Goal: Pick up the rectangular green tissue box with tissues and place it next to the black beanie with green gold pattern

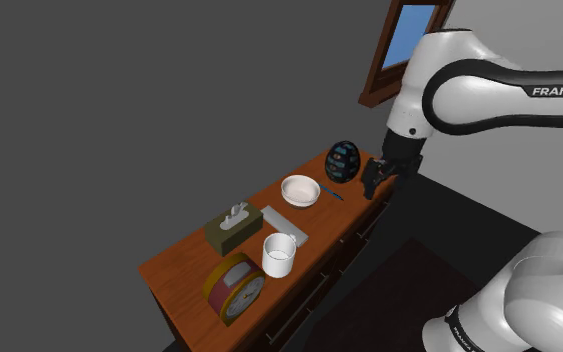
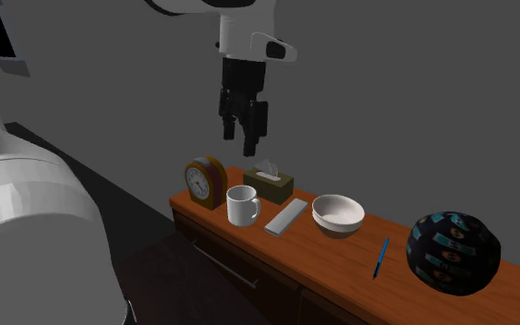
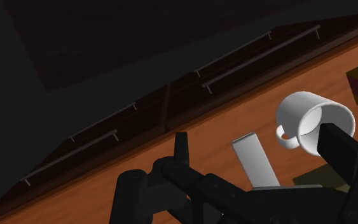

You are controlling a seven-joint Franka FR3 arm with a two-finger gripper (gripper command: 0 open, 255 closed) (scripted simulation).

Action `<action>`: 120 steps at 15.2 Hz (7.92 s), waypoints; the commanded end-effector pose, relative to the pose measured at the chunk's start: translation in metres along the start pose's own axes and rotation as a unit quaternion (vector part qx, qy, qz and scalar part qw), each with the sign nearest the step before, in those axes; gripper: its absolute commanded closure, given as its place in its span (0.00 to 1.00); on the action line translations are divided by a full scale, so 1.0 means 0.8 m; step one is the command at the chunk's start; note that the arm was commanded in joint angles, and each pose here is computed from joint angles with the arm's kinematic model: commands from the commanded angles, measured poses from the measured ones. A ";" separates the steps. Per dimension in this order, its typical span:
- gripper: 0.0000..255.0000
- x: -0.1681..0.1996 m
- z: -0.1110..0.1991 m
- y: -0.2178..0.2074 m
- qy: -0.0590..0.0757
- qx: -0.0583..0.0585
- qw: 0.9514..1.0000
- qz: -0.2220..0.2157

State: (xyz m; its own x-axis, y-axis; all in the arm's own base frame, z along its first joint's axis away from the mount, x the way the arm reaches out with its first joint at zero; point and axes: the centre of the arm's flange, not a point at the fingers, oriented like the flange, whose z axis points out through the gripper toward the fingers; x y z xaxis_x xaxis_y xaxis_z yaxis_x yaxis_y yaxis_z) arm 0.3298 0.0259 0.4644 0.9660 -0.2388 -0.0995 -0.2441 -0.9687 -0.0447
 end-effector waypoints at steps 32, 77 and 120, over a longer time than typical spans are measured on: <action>0.00 0.247 0.255 -0.317 0.147 0.159 0.974 0.061; 1.00 0.250 0.176 -0.337 0.147 0.159 0.974 0.061; 1.00 0.247 -0.038 -0.166 0.147 0.159 0.974 0.061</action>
State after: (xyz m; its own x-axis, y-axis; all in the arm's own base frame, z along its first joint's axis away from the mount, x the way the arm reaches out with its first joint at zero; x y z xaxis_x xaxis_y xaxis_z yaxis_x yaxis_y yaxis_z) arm 0.5586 0.1184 0.4800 0.8990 -0.4067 0.1626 -0.3299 -0.8729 -0.3594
